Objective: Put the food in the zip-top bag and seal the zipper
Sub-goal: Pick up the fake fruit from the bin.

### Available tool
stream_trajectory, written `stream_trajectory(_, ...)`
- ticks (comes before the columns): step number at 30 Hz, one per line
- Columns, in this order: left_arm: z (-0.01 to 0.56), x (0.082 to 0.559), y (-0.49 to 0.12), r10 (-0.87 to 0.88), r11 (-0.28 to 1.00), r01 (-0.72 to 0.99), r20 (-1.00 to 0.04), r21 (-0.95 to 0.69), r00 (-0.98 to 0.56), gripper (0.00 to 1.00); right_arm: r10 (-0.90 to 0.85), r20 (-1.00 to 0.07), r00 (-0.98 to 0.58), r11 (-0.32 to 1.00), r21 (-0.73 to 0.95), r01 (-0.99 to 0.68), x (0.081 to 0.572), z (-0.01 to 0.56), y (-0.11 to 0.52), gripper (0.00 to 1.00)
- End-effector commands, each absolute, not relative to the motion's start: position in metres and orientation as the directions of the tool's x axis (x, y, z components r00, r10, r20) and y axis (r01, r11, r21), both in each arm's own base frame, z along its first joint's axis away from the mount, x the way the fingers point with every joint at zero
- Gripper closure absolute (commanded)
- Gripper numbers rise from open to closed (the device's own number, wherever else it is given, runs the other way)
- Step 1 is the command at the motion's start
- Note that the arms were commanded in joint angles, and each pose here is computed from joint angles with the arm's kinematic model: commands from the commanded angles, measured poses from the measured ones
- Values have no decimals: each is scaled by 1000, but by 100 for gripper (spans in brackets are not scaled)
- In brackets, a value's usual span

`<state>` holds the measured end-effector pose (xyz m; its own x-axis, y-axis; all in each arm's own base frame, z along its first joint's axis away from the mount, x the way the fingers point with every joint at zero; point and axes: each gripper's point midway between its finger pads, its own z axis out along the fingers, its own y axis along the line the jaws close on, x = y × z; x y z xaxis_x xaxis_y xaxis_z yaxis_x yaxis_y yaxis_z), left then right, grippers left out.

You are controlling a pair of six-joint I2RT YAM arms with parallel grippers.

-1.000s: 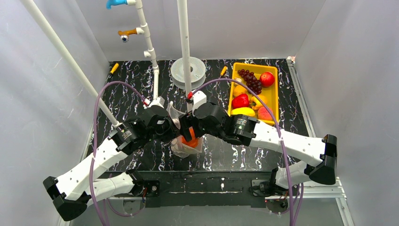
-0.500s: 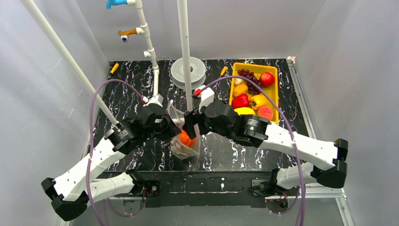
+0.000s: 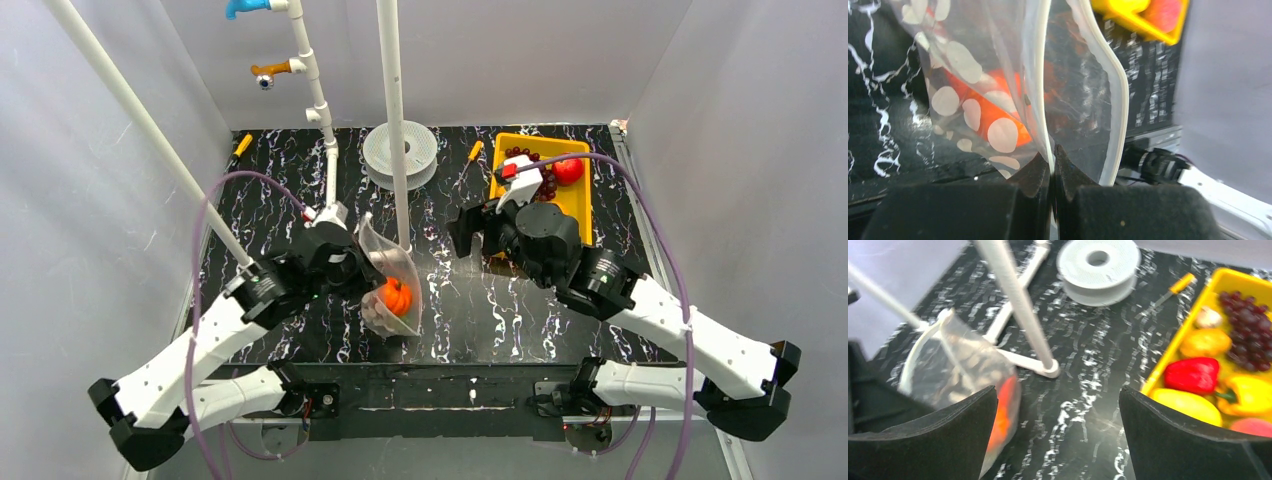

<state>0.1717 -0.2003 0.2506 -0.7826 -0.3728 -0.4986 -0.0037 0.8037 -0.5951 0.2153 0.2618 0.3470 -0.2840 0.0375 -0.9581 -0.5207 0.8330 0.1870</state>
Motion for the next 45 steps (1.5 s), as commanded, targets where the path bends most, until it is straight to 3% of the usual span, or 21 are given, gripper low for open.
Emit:
stream_trajectory(1, 216, 166, -207, -365, 809, -61, -419, -584, -831, 100, 46, -934, -354, 909, 186, -372, 246, 309, 226, 3)
stream_trajectory(8, 228, 169, -198, -365, 822, -44, -466, -567, -806, 100, 125, -850, -511, 973, 207, -106, 283, 243, 158, 2)
stream_trajectory(19, 223, 168, -201, -361, 820, -47, -453, -570, -815, 100, 167, -716, -677, 968, -10, 250, 312, 171, 59, 2)
stream_trajectory(28, 221, 167, -196, -363, 825, -49, -464, -562, -808, 100, 220, -662, -717, 910, -125, 395, 332, 128, 36, 2)
stream_trajectory(37, 217, 167, -194, -363, 832, -56, -466, -552, -807, 100, 179, -646, -742, 872, -245, 423, 359, 114, 22, 2)
stream_trajectory(45, 217, 168, -197, -343, 843, -52, -462, -535, -817, 100, 199, -600, -775, 878, -242, 413, 363, 96, 19, 2)
